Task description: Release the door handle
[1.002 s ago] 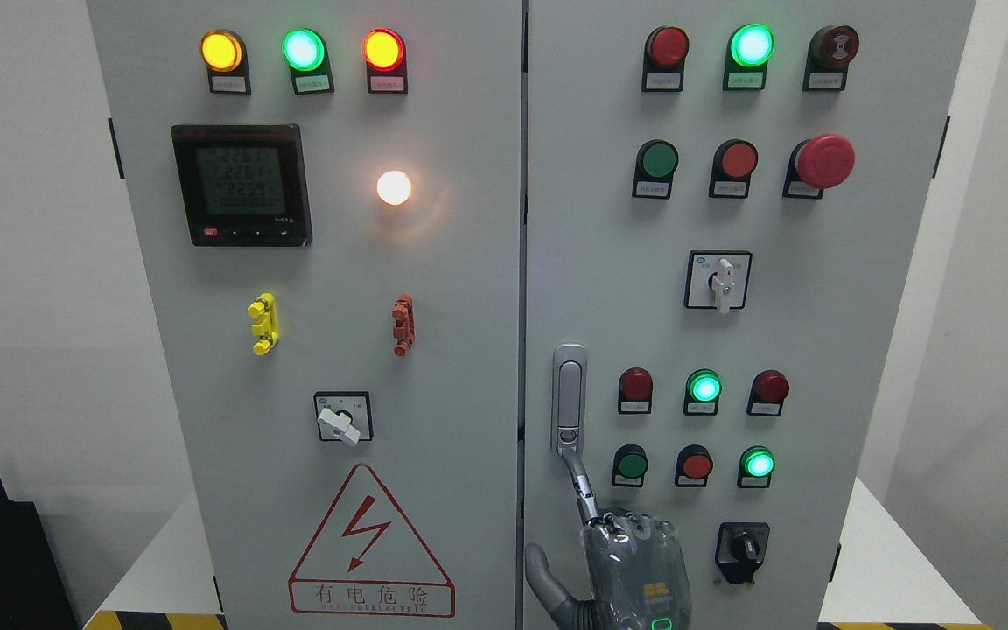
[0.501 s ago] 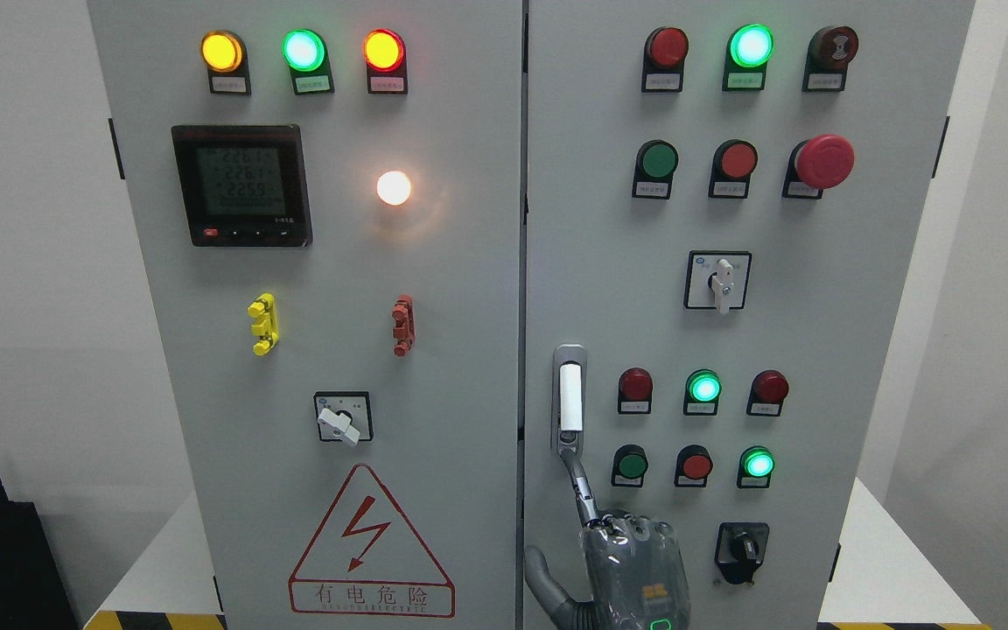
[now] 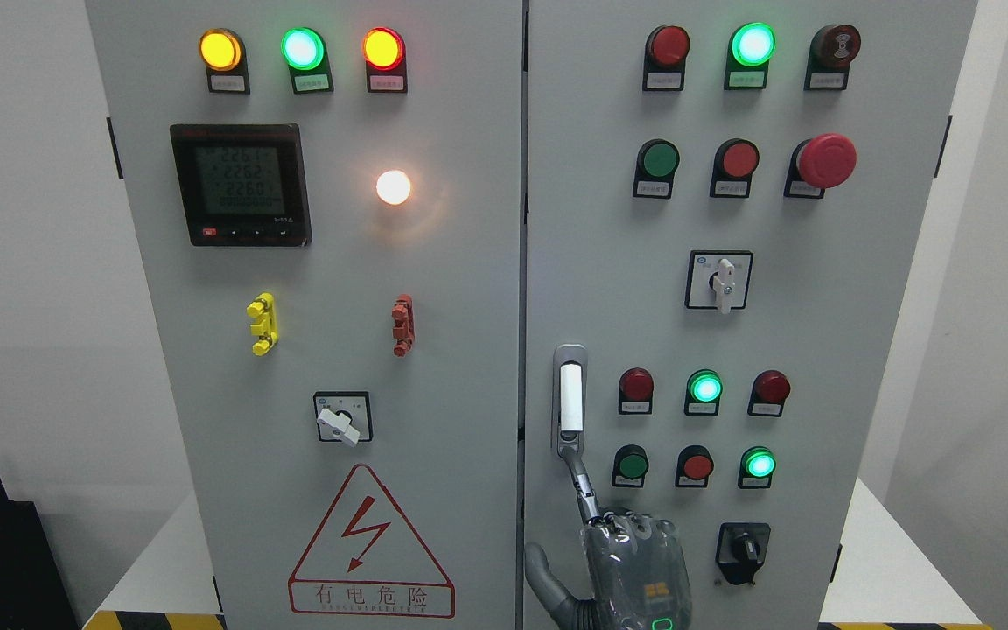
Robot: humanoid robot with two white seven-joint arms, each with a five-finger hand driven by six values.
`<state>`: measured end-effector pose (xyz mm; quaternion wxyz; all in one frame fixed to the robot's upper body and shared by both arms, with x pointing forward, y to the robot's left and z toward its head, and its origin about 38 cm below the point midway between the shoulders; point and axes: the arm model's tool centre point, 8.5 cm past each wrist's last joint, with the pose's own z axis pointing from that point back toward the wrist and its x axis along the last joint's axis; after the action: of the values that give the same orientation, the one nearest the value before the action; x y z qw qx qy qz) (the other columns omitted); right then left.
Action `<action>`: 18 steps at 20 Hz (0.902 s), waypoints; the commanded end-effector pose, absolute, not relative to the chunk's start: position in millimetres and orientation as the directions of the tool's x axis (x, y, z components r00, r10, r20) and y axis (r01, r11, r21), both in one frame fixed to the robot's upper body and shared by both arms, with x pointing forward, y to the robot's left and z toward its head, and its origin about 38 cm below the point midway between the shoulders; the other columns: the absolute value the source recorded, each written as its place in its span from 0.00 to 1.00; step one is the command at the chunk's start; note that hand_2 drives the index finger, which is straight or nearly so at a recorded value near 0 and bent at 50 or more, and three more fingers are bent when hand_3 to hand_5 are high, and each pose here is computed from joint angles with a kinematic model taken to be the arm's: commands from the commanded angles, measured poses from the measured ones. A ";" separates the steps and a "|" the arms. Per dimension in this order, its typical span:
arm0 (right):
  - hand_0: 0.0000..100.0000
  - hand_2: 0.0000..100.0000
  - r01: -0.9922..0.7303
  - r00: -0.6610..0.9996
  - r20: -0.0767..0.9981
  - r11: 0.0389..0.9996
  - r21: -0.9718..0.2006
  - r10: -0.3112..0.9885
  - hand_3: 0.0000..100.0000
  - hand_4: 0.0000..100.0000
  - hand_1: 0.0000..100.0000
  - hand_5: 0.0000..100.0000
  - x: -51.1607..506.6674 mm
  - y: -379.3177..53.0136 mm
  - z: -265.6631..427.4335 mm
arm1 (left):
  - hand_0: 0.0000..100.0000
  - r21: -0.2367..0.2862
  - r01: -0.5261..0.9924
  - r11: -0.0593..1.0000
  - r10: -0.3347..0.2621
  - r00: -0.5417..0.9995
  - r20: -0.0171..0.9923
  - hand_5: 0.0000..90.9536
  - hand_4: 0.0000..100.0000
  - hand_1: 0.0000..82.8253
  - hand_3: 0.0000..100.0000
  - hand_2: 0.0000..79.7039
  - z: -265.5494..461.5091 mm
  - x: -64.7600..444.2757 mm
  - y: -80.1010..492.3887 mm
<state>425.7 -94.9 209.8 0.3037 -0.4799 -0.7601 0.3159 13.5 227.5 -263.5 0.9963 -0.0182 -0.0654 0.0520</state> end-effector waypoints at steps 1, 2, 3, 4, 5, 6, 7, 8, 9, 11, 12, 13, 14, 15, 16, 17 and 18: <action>0.37 0.01 0.554 -0.367 0.157 0.352 -0.754 0.917 1.00 1.00 0.36 0.99 418.9 -93.2 214.3 | 0.12 -0.046 -0.086 0.995 0.093 0.982 0.167 0.00 0.00 0.47 0.00 0.00 -262.7 36.5 227.3; 0.37 0.01 0.557 -0.367 0.156 0.351 -0.753 0.917 1.00 1.00 0.36 0.99 418.8 -93.7 214.7 | 0.12 -0.046 -0.086 0.995 0.093 0.982 0.166 0.00 0.00 0.47 0.00 0.00 -262.7 35.9 227.3; 0.37 0.02 0.562 -0.370 0.157 0.355 -0.747 0.916 1.00 1.00 0.36 0.99 417.7 -93.8 217.6 | 0.12 -0.046 -0.086 0.995 0.093 0.982 0.166 0.00 0.00 0.47 0.00 0.00 -262.7 35.9 227.3; 0.37 0.02 0.563 -0.370 0.156 0.355 -0.746 0.916 1.00 1.00 0.36 0.99 417.6 -94.3 218.0 | 0.12 -0.046 -0.086 0.995 0.093 0.982 0.167 0.00 0.00 0.47 0.00 0.00 -262.7 36.5 227.3; 0.37 0.02 0.563 -0.370 0.154 0.353 -0.747 0.916 1.00 1.00 0.36 0.99 417.7 -94.2 217.9 | 0.12 -0.046 -0.086 0.995 0.093 0.982 0.166 0.00 0.00 0.47 0.00 0.00 -262.7 35.9 227.3; 0.37 0.02 0.562 -0.371 0.156 0.355 -0.747 0.915 1.00 1.00 0.36 0.99 417.3 -94.2 217.4 | 0.12 -0.046 -0.086 0.995 0.093 0.982 0.166 0.00 0.00 0.47 0.00 0.00 -262.7 35.9 227.3; 0.37 0.03 0.556 -0.371 0.159 0.356 -0.751 0.915 1.00 1.00 0.36 0.99 415.7 -94.4 214.1 | 0.12 -0.046 -0.086 0.995 0.093 0.982 0.166 0.00 0.00 0.47 0.00 0.00 -262.7 35.9 227.3; 0.37 0.03 0.552 -0.369 0.162 0.356 -0.754 0.915 1.00 1.00 0.36 0.99 414.4 -94.7 211.0 | 0.12 -0.046 -0.086 0.995 0.093 0.982 0.167 0.00 0.00 0.47 0.00 0.00 -262.7 36.5 227.3; 0.37 0.06 0.552 -0.371 0.164 0.359 -0.753 0.914 1.00 1.00 0.36 0.99 412.1 -94.5 210.0 | 0.12 -0.046 -0.086 0.995 0.093 0.982 0.167 0.00 0.00 0.47 0.00 0.00 -262.7 36.5 227.3; 0.38 0.19 0.558 -0.372 0.170 0.366 -0.745 0.913 1.00 1.00 0.37 0.99 406.6 -95.4 208.6 | 0.12 -0.046 -0.086 0.995 0.093 0.982 0.167 0.00 0.00 0.47 0.00 0.00 -262.7 36.5 227.3; 0.38 0.28 0.561 -0.373 0.170 0.368 -0.742 0.912 1.00 1.00 0.38 0.99 405.7 -95.5 209.9 | 0.12 -0.046 -0.086 0.995 0.093 0.982 0.166 0.00 0.00 0.47 0.00 0.00 -262.7 35.9 227.3; 0.39 0.39 0.566 -0.375 0.171 0.372 -0.736 0.911 1.00 1.00 0.39 0.99 403.7 -96.2 212.1 | 0.12 -0.046 -0.086 0.995 0.093 0.982 0.167 0.00 0.00 0.47 0.00 0.00 -262.7 36.5 227.3; 0.40 0.49 0.566 -0.378 0.174 0.375 -0.734 0.910 1.00 1.00 0.39 0.99 400.8 -96.4 212.3 | 0.12 -0.046 -0.086 0.995 0.093 0.982 0.167 0.00 0.00 0.47 0.00 0.00 -262.7 36.5 227.3; 0.42 0.55 0.571 -0.385 0.173 0.382 -0.727 0.907 1.00 1.00 0.41 0.99 398.6 -97.0 214.7 | 0.12 -0.046 -0.086 0.995 0.093 0.982 0.166 0.00 0.00 0.47 0.00 0.00 -262.7 35.9 227.3; 0.44 0.62 0.575 -0.393 0.172 0.388 -0.720 0.903 1.00 1.00 0.43 0.99 396.5 -97.9 216.5 | 0.12 -0.046 -0.086 0.995 0.093 0.982 0.166 0.00 0.00 0.47 0.00 0.00 -262.7 35.9 227.3; 0.44 0.65 0.581 -0.398 0.170 0.392 -0.713 0.901 1.00 1.00 0.45 0.99 395.6 -98.9 219.6 | 0.12 -0.046 -0.086 0.995 0.093 0.982 0.166 0.00 0.00 0.47 0.00 0.00 -262.7 35.9 227.3; 0.44 0.67 0.583 -0.404 0.173 0.399 -0.708 0.898 1.00 1.00 0.47 0.99 395.0 -99.7 221.5 | 0.12 -0.046 -0.086 0.995 0.093 0.982 0.167 0.00 0.00 0.47 0.00 0.00 -262.7 36.5 227.3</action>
<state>405.8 -95.2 207.1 0.2927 -0.4704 -0.7753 0.3032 13.5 227.6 -263.5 0.9963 -0.0180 -0.0654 0.0520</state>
